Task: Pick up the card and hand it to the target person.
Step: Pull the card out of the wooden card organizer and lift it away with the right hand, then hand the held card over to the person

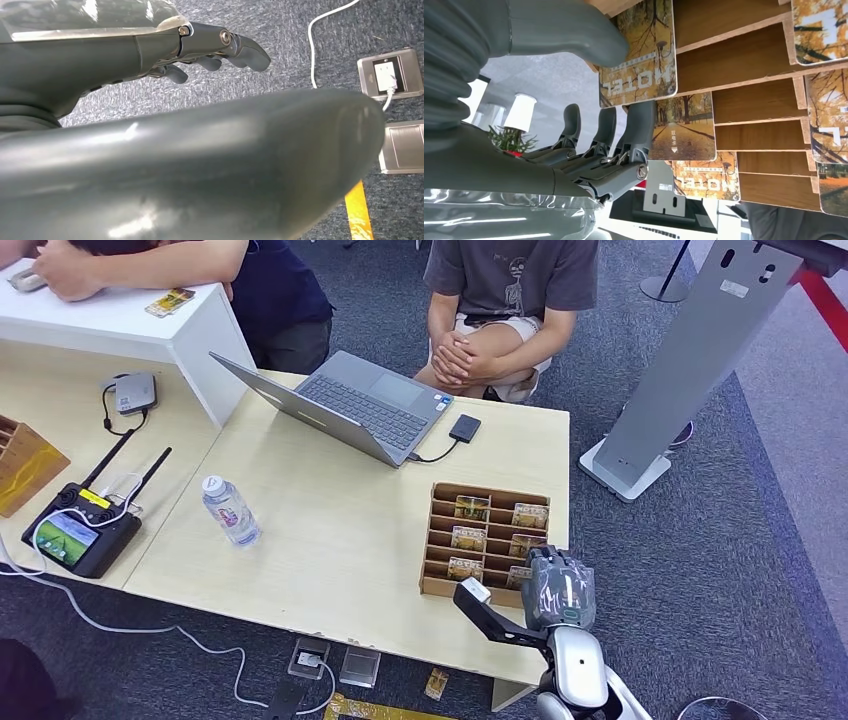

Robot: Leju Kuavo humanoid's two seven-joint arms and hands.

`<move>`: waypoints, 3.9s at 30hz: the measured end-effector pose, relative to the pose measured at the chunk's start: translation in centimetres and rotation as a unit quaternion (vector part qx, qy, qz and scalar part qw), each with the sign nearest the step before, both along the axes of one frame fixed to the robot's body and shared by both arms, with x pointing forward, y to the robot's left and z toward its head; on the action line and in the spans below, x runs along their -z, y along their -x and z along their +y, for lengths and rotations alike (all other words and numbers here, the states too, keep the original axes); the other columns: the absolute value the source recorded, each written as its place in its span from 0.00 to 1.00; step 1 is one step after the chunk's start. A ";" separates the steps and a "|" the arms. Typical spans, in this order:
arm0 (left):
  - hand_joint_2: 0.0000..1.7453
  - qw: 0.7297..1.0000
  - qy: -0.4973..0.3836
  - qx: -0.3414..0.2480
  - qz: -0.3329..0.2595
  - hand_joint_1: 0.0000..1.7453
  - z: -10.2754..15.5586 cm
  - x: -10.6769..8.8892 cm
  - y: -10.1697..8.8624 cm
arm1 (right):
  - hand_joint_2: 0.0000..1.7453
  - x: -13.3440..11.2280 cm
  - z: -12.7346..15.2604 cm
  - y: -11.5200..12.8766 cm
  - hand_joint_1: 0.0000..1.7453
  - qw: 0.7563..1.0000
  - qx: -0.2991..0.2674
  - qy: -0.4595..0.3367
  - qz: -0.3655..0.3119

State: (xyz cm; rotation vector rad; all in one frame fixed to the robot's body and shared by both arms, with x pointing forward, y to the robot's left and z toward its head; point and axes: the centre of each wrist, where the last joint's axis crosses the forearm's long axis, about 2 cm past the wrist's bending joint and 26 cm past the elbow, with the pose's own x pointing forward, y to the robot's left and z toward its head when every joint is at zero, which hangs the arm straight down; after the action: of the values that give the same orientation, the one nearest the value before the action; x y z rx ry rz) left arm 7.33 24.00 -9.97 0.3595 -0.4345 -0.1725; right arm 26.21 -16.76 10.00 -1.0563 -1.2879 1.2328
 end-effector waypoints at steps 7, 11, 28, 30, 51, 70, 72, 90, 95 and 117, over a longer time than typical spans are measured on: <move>0.00 1.000 0.000 0.004 -0.001 0.00 0.0 0.0 0.0 | 1.00 -0.1 -0.1 0.1 0.80 1.000 0.004 -0.003 0.001; 0.00 1.000 0.001 0.006 -0.001 0.00 0.0 0.0 0.0 | 1.00 -0.1 -0.1 0.3 0.84 1.000 0.003 -0.002 0.003; 0.00 1.000 -0.002 0.011 -0.001 0.00 0.2 0.0 0.0 | 1.00 -0.4 0.1 1.1 0.93 0.999 -0.007 -0.032 0.003; 0.00 1.000 -0.002 0.012 -0.001 0.00 0.2 0.1 0.0 | 1.00 -0.7 0.2 1.4 0.94 0.998 -0.013 -0.057 0.003; 0.00 1.000 -0.005 0.021 -0.003 0.00 0.4 0.1 0.1 | 1.00 -4.8 0.0 1.6 0.99 0.979 -0.046 -0.193 -0.043; 0.00 0.999 -0.001 0.042 -0.012 0.00 -0.1 0.1 0.1 | 1.00 -11.6 -1.6 -3.2 0.93 0.937 -0.067 -0.144 -0.311; 0.00 0.999 -0.001 0.044 -0.012 0.00 -0.2 0.1 0.1 | 1.00 -12.6 -1.6 -4.1 0.92 0.929 -0.072 -0.132 -0.339; 0.00 0.999 -0.005 0.048 -0.014 0.00 -0.4 0.0 0.0 | 1.00 -14.9 0.0 -10.8 0.84 0.921 -0.088 -0.055 -0.375; 0.00 0.999 -0.005 0.045 -0.015 0.00 -0.4 0.0 0.0 | 1.00 -14.2 1.0 -11.6 0.80 0.933 -0.100 -0.044 -0.343; 0.00 0.999 -0.010 0.036 -0.012 0.00 -0.2 0.0 0.0 | 1.00 -11.4 2.8 -12.6 0.00 0.958 -0.101 -0.042 -0.266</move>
State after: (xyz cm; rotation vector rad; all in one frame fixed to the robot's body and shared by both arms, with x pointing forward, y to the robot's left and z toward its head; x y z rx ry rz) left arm 7.33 23.76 -10.01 0.3666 -0.4703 -0.2426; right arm 38.79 -14.01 21.41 -1.2687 -1.8821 1.0617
